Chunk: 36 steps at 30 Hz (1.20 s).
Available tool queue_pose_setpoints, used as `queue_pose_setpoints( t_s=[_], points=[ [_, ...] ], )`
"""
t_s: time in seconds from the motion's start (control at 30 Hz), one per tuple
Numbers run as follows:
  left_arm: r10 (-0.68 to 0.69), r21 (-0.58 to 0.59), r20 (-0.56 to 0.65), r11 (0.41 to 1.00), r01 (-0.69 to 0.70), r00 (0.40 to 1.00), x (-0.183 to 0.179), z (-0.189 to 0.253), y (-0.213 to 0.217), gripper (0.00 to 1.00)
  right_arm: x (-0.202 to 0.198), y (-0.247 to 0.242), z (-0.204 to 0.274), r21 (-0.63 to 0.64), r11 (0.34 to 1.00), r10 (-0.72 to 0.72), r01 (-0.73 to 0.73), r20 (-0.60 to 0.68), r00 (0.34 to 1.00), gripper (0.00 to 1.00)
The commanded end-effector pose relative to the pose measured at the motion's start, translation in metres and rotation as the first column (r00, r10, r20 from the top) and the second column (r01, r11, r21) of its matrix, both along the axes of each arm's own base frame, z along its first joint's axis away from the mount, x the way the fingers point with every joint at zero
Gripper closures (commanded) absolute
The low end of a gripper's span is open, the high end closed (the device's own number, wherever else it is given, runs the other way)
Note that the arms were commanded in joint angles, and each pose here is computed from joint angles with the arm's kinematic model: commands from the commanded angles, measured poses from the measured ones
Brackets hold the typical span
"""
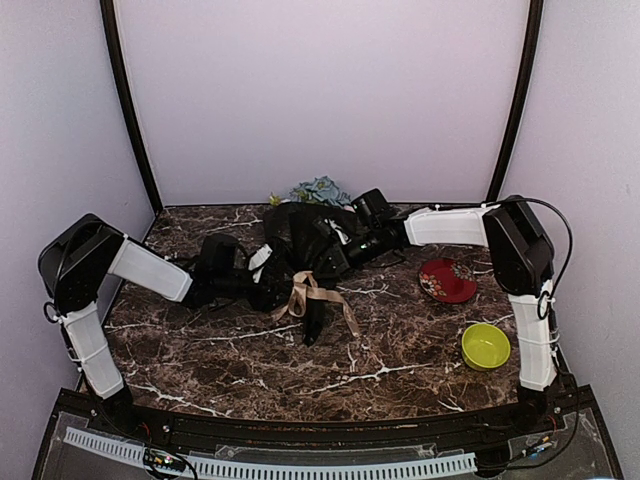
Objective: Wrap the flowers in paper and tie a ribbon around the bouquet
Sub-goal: Cross the half-tied ribbon over the folded bouquet.
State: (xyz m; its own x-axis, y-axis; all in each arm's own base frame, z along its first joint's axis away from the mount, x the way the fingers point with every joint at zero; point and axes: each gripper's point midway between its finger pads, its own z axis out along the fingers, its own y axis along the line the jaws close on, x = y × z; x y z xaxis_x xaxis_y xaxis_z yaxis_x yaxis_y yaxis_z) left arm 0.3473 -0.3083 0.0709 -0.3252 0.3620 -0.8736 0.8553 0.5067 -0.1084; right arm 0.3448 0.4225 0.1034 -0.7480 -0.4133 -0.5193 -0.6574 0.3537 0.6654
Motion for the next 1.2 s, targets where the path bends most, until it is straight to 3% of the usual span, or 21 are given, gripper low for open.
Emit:
queue_pose_setpoints(
  t_s=[0.0, 0.23, 0.57, 0.7, 0.83, 0.93, 1.07, 1.17],
  points=[
    [0.015, 0.029, 0.055, 0.999, -0.017, 0.998, -0.003, 0.014, 0.012, 0.38, -0.001, -0.002, 0.013, 0.014, 1.0, 0.001, -0.002, 0.038, 0.999, 1.0],
    [-0.003, 0.022, 0.103, 1.0, 0.001, 0.995, -0.008, 0.031, 0.013, 0.44, -0.002, -0.003, 0.015, 0.012, 1.0, 0.007, -0.008, 0.047, 0.999, 1.0],
    [0.042, 0.023, 0.071, 0.999, -0.043, 0.997, 0.007, 0.026, 0.027, 0.33, -0.003, -0.003, 0.015, 0.012, 1.0, 0.012, -0.013, 0.048, 0.999, 1.0],
    [0.152, 0.067, 0.095, 0.985, -0.159, 0.984, 0.031, 0.021, 0.043, 0.33, -0.003, -0.003, 0.016, 0.014, 1.0, 0.015, -0.016, 0.049, 0.999, 1.0],
    [0.088, 0.1, 0.065, 0.991, -0.094, 0.994, 0.028, 0.011, 0.037, 0.37, -0.004, -0.002, 0.014, 0.015, 1.0, 0.019, -0.02, 0.044, 0.999, 1.0],
    [0.024, 0.073, 0.038, 0.997, -0.026, 0.999, 0.019, 0.011, 0.028, 0.38, -0.003, -0.002, 0.014, 0.014, 1.0, 0.017, -0.017, 0.043, 0.999, 1.0],
    [0.133, 0.037, 0.074, 0.99, -0.136, 0.988, 0.03, 0.024, 0.041, 0.39, -0.003, -0.002, 0.015, 0.013, 1.0, 0.015, -0.016, 0.045, 0.999, 1.0],
    [0.081, -0.028, 0.086, 0.997, -0.078, 0.993, 0.025, 0.042, 0.039, 0.39, -0.003, -0.002, 0.016, 0.014, 1.0, 0.018, -0.019, 0.049, 0.999, 1.0]
  ],
)
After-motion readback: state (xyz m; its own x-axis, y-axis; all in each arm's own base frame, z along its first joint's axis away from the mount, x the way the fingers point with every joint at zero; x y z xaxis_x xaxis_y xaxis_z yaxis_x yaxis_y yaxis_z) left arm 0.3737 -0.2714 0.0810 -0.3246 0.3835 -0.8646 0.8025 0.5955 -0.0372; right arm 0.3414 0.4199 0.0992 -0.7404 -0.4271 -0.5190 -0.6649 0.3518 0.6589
